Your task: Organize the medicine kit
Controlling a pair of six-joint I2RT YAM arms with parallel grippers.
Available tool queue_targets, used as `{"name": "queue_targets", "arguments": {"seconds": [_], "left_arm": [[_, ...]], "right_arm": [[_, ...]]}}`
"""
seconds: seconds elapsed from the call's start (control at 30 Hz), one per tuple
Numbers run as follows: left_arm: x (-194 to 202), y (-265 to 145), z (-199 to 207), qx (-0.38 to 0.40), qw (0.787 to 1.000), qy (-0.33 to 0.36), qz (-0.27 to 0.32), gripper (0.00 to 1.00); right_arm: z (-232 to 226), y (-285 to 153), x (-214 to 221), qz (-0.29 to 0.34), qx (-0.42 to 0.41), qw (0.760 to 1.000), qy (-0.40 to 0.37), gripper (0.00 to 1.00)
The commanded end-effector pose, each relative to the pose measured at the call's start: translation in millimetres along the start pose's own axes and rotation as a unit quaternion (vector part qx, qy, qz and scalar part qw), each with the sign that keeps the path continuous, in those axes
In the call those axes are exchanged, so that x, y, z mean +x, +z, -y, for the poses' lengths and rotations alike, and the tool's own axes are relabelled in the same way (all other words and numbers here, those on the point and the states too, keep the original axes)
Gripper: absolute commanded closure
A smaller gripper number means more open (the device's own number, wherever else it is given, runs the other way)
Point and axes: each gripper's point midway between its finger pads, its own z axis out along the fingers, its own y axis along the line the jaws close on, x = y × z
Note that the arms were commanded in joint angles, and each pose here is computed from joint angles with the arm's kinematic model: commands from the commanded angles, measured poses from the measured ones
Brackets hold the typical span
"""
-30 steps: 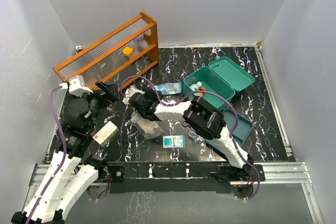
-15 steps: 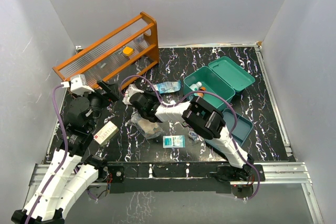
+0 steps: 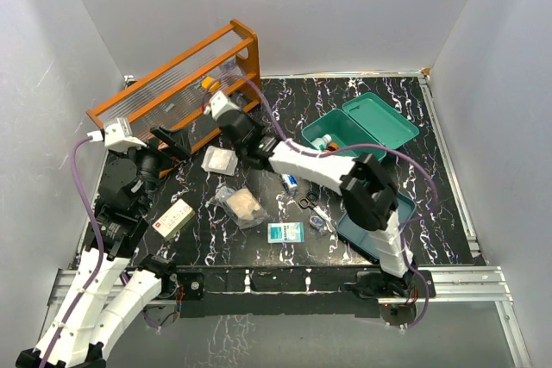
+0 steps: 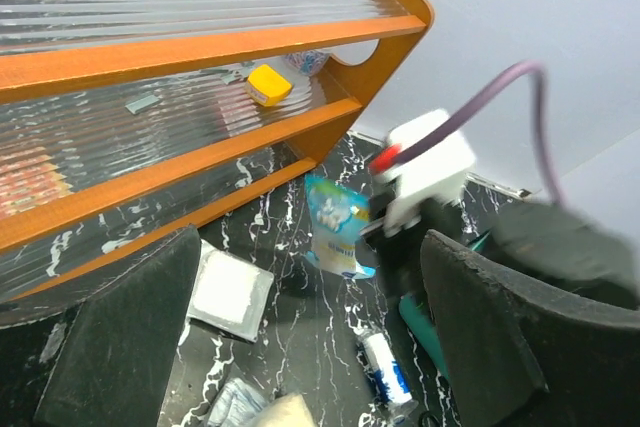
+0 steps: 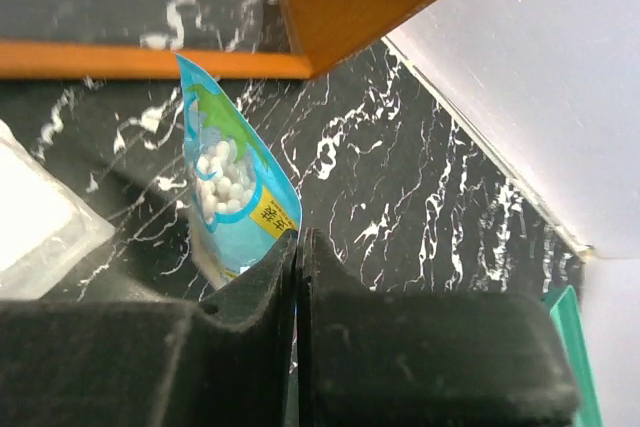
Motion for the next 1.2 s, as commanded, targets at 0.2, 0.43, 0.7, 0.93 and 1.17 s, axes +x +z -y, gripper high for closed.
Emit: {"name": "queue_targets", "arguments": {"seconds": [0.2,0.43,0.7,0.93,1.17], "left_arm": [[20.5,4.8,12.6,0.039,0.999,-0.013,-0.028,0.03],[84.8,11.8,39.3,0.132,0.981,-0.005,-0.141,0.01],[151.4,-4.4,81.6,0.295,0.916,-0.009,-0.272,0.01],[169.0,-18.3,104.1,0.375,0.869,-0.047,-0.320,0.02],[155.8,-25.5,131.3,0.459,0.834,-0.093,-0.292,0.07]], "right_arm": [[72.2,-47.9,-48.1,0.046,-0.236,0.931,0.276,1.00],[85.5,-85.4,-22.3,0.052,-0.308,0.891,0.329,1.00],[75.1,-135.3,2.8,0.039,-0.377,0.854,0.357,1.00],[87.8,-176.5,-4.4,0.062,-0.429,0.824,0.366,1.00],[91.5,-203.9,-17.4,0.066,-0.492,0.770,0.401,1.00]]}}
